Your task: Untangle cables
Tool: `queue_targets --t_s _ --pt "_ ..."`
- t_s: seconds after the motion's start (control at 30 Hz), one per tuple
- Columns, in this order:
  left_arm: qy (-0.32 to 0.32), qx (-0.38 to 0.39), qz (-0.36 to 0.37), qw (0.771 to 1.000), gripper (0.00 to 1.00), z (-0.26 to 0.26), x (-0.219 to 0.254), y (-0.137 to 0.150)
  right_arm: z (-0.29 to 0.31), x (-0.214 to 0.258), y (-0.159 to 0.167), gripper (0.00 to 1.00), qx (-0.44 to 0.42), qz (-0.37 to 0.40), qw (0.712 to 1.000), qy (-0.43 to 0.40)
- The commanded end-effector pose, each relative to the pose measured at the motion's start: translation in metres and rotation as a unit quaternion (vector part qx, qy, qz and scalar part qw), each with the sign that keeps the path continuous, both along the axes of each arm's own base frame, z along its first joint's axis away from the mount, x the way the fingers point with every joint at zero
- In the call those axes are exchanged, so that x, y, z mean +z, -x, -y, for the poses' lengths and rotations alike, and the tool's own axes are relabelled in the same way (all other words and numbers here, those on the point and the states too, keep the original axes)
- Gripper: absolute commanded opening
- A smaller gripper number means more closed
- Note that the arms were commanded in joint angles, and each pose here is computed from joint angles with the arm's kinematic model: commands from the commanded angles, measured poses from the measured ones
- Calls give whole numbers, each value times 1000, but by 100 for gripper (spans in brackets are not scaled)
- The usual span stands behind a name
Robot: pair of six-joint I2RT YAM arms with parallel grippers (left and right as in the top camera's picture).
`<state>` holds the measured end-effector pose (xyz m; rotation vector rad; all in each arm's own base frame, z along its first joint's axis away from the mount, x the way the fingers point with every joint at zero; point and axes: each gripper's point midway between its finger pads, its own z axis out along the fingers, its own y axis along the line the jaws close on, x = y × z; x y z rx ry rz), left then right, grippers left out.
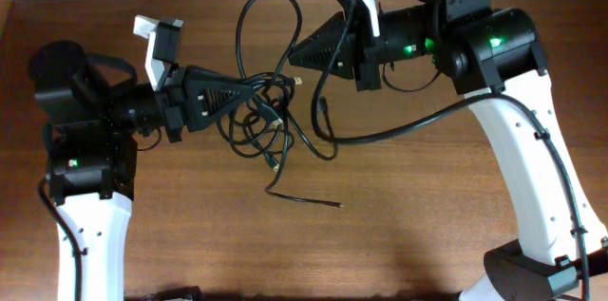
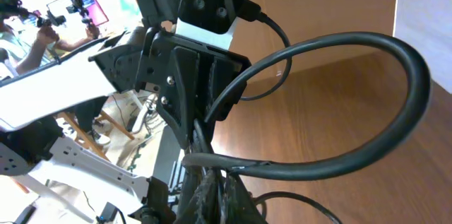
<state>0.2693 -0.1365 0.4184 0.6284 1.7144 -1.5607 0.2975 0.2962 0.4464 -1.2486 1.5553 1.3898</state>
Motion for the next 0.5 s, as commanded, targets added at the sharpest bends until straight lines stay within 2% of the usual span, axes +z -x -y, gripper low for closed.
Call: queue_targets --t_s 0.0,0.03,0.07,0.13,0.2,0.23,0.27,0.3,0.37,0.47 --pt "-1 -17 18 1000 9 3 8 9 1 6 1 45 0 4 1000 -5" --pt "-1 -17 19 1000 9 3 8 9 1 6 1 67 -1 -1 1000 -5" --pt "-2 -17 20 1000 9 3 9 9 1 6 1 74 -3 -7 1000 -5" --pt "-8 -27 67 997 9 3 9 13 3 10 -5 83 -10 -3 1000 -10" --pt "-10 -29 80 996 10 3 9 13 8 18 -15 88 -29 -16 999 -19" --pt "-11 -29 84 996 10 3 10 13 10 20 -18 85 -36 -22 999 -21" --pt "-11 -29 87 996 10 3 11 13 12 22 -22 49 -43 -28 998 -23" --pt "-11 -29 87 996 11 3 11 13 14 22 -24 4 -49 -34 998 -22" --pt "-11 -29 87 996 23 3 11 13 16 22 -26 4 -51 -34 998 -22" --pt "-11 -29 87 996 27 3 11 13 18 23 -29 4 -57 -31 998 -23"
